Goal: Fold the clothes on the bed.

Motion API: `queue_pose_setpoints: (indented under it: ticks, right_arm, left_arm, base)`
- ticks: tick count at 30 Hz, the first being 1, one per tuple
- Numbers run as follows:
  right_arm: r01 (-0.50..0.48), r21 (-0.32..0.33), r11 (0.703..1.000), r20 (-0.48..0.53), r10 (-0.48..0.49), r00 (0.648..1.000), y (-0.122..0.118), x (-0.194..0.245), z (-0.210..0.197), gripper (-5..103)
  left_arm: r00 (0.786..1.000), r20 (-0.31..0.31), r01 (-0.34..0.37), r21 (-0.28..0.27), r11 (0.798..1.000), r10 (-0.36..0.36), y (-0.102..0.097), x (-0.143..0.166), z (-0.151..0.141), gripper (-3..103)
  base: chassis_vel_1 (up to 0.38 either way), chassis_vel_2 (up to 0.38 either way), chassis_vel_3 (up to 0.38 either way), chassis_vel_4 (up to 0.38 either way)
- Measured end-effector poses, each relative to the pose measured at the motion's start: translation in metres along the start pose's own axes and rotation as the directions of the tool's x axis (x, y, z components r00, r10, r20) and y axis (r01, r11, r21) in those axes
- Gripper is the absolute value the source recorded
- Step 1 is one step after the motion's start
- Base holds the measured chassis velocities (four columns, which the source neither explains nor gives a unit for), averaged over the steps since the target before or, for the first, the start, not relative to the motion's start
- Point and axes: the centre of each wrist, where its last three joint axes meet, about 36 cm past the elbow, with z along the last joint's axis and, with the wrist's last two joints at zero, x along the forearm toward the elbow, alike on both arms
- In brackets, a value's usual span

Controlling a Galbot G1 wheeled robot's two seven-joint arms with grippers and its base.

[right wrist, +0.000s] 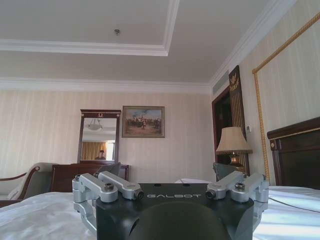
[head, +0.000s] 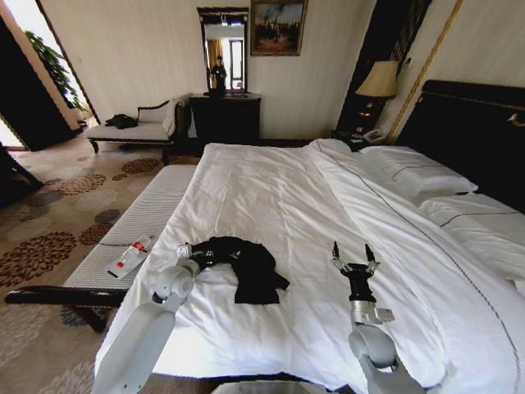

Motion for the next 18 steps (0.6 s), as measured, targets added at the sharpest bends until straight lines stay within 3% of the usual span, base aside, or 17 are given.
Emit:
queue_pose_setpoints:
  ticks: [8,11,15,18]
  right_arm:
    - [-0.011,-0.019,1.000,-0.009,0.011,1.000,0.001,0.000,0.001,100]
    - [-0.048,-0.152,0.987,-0.058,0.040,0.998,0.010,-0.007,-0.005,100]
    - [-0.032,-0.193,0.981,-0.064,0.020,0.998,0.012,-0.016,-0.006,100]
    - [0.024,-0.307,0.951,-0.149,-0.073,0.986,0.022,-0.042,-0.013,100]
  left_arm:
    - [1.000,0.010,0.007,0.008,1.000,-0.007,0.003,0.004,0.000,2]
    - [0.999,0.047,0.012,-0.009,1.000,-0.011,0.009,0.019,0.002,2]
    - [0.998,0.064,0.017,-0.025,1.000,-0.015,0.012,0.029,0.007,2]
    - [0.996,0.080,0.038,-0.052,0.998,-0.034,0.014,0.032,0.016,2]
  base:
    - [0.000,0.000,0.000,0.000]
    - [0.000,0.000,0.000,0.000]
    - [0.000,0.000,0.000,0.000]
    - [0.000,0.000,0.000,0.000]
